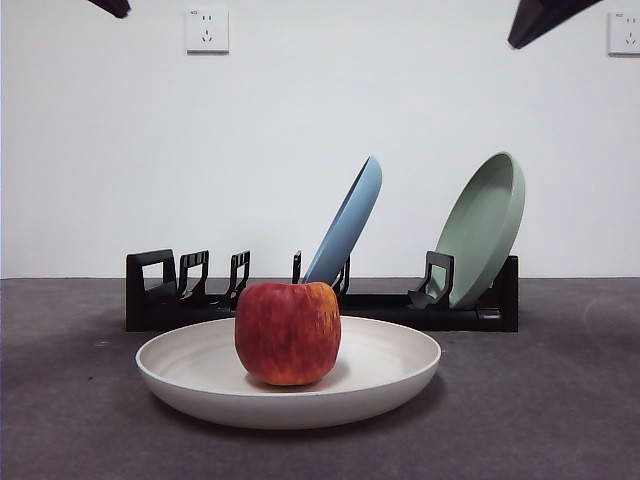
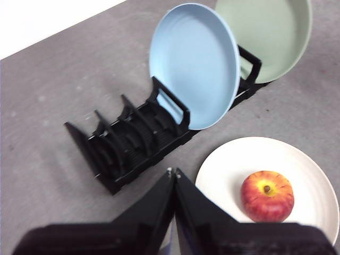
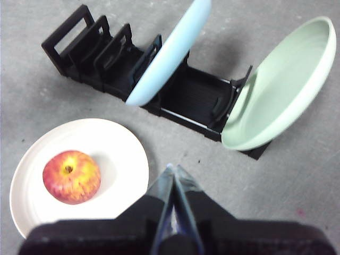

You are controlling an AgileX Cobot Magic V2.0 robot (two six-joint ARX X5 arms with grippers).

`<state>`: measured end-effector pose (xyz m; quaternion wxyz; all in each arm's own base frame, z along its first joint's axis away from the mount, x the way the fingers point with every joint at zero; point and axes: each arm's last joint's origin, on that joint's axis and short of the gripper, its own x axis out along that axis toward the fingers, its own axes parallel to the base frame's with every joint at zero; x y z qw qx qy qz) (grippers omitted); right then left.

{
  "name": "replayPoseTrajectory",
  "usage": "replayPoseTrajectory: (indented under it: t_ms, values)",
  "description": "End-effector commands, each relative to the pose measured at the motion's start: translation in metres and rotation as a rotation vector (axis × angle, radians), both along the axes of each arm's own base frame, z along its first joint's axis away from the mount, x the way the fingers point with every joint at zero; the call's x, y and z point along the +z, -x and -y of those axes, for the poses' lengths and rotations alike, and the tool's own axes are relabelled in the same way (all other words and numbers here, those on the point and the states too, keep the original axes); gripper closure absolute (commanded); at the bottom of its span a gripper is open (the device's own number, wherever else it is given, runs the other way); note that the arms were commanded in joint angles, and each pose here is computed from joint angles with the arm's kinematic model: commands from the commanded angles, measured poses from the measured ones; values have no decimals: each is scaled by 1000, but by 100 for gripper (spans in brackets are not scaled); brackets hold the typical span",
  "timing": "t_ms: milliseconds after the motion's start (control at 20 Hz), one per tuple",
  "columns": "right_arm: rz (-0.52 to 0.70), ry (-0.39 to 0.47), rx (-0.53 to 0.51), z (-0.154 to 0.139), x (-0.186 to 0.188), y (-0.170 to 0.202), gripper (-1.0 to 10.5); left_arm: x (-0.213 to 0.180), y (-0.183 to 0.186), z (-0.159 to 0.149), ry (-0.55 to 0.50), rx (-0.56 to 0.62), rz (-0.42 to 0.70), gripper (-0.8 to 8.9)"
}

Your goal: Take the yellow plate from the plate rack,put the plate on the table,take the apple from the table,put the apple in the plate

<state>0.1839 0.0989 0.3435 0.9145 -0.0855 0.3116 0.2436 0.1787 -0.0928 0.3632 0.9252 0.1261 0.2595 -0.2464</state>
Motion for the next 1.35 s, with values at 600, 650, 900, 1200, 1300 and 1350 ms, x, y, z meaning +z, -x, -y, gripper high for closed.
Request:
replayPoseTrajectory:
  t_ms: [600, 650, 900, 1200, 1300, 1350]
  values:
    - [149, -150, -38, 31, -97, 59, 958, -114, 69, -37, 180, 67, 126, 822]
    - [149, -151, -48, 32, -98, 59, 958, -115, 71, -38, 194, 73, 126, 822]
    - [145, -146, -72, 32, -98, 58, 958, -115, 71, -38, 206, 80, 115, 816]
    - [145, -146, -72, 32, -98, 58, 958, -115, 71, -38, 205, 79, 113, 816]
    - [145, -146, -72, 32, -98, 58, 958, -115, 71, -38, 205, 79, 113, 816]
    - [145, -145, -72, 32, -98, 58, 958, -115, 71, -38, 205, 79, 113, 816]
